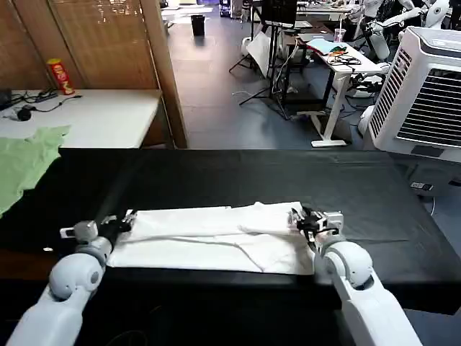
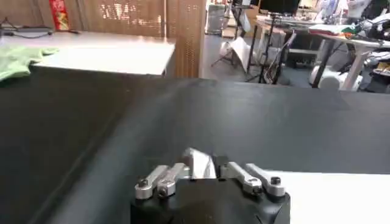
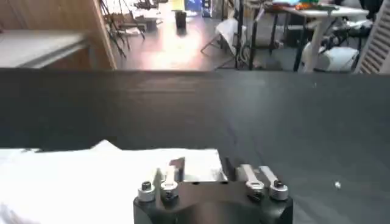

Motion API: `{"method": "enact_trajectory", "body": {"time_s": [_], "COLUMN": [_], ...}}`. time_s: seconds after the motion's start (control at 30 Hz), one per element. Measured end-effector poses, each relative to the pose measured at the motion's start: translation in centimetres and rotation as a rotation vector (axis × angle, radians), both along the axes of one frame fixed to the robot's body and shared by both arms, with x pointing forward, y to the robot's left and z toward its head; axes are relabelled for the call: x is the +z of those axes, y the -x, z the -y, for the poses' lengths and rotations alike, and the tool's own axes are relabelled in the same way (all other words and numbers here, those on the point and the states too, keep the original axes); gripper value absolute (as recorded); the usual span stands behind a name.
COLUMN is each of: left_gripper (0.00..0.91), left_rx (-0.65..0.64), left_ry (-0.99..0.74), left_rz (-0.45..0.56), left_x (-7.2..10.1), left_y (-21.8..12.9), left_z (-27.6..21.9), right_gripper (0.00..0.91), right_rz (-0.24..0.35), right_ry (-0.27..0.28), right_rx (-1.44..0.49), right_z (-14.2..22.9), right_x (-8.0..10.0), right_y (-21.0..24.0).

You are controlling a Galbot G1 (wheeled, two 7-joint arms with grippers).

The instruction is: Fold and organize the clothes.

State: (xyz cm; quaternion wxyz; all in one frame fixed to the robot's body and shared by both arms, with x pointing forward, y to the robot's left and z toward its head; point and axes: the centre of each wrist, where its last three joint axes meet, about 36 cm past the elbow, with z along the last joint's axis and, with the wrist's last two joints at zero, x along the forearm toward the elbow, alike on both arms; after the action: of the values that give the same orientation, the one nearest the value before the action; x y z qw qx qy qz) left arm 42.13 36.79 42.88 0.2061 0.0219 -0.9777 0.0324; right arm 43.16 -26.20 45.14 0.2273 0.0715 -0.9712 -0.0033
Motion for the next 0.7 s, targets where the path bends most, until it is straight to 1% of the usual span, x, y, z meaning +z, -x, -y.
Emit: {"method": "enact_trajectory", "body": {"time_s": [0.17,0.27,0.37,0.53,0.6,0.63,0.67,0.7], "left_gripper": [0.878,0.878,0.878,0.878,0.663,0.527,0.263,0.176], "left_rx": [0.016,0.023,0.017,0.029,0.033,0.034,0.034,0.035], "left_ry": [0.051,0.069,0.074,0.088,0.096,0.100,0.104,0.107], "left_rz": [0.011,0.011,-0.001,-0.042,-0.051,-0.055,-0.059,-0.062], "left_x": [0.9,0.9,0.4,-1.5,-2.1,-2.3,-2.4,-2.6], "left_y": [0.9,2.3,4.0,5.9,6.3,6.4,6.5,6.6], "left_z": [-0.6,-0.5,0.3,1.3,1.5,1.5,1.6,1.6], "right_gripper": [0.878,0.878,0.878,0.878,0.878,0.878,0.878,0.878], "right_rz": [0.026,0.036,0.047,0.062,0.066,0.067,0.069,0.069], "right_ry": [-0.005,-0.010,-0.013,-0.016,-0.016,-0.016,-0.016,-0.016], "right_rx": [0.010,0.014,0.020,0.035,0.038,0.039,0.039,0.039], "right_z": [0.6,0.6,0.5,0.5,0.5,0.5,0.5,0.5], "right_x": [1.5,2.0,2.4,2.9,3.1,3.1,3.2,3.2], "right_y": [1.9,2.6,3.0,3.4,3.5,3.6,3.6,3.5]}}
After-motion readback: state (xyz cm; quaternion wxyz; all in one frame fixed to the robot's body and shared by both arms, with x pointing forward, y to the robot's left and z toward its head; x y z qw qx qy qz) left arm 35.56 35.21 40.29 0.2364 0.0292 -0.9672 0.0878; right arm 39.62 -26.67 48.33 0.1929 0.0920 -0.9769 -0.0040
